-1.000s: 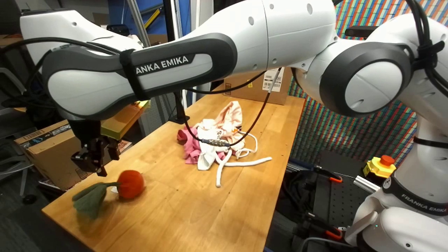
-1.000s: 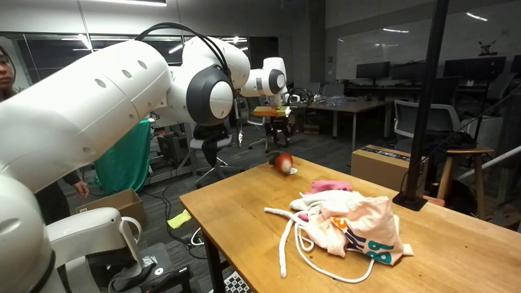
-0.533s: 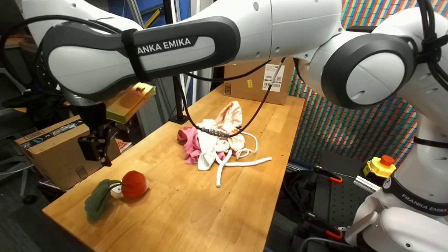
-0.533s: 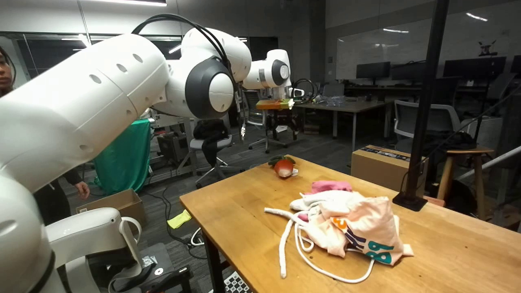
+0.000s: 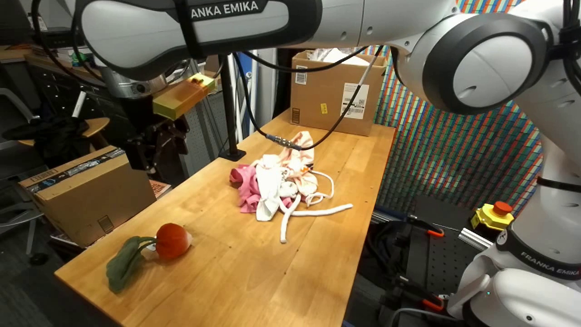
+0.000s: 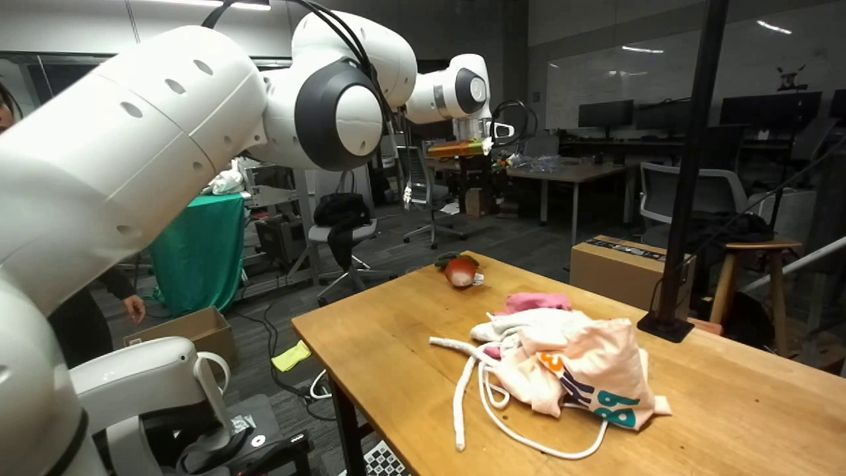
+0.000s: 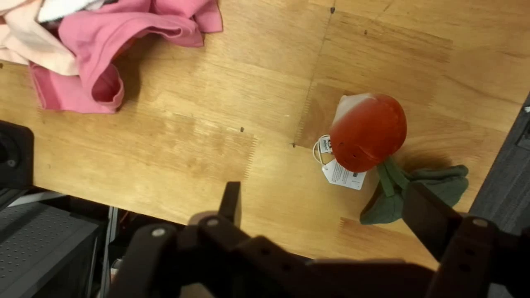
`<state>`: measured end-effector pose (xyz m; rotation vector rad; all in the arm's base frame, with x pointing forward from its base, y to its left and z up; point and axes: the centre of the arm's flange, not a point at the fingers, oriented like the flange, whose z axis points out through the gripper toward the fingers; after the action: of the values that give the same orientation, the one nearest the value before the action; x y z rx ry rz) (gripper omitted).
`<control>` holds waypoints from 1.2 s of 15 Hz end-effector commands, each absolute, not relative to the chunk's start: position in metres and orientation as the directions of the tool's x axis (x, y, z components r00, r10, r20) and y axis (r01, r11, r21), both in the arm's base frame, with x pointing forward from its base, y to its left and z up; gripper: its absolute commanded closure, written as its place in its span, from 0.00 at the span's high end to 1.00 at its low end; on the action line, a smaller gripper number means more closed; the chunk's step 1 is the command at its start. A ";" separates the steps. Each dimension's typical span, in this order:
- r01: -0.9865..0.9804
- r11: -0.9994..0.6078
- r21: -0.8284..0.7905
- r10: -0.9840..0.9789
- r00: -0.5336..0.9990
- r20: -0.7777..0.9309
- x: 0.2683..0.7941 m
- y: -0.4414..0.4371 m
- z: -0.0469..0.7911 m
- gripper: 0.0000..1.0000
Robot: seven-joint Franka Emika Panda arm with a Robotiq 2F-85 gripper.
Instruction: Separate all the objects on the table
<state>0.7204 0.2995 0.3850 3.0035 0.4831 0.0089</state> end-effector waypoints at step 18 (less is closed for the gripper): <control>0.197 -0.980 -0.008 0.197 0.979 -0.050 0.628 0.172 0.372 1.00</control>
<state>0.6650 0.2145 0.3721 3.1066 0.3351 -0.1235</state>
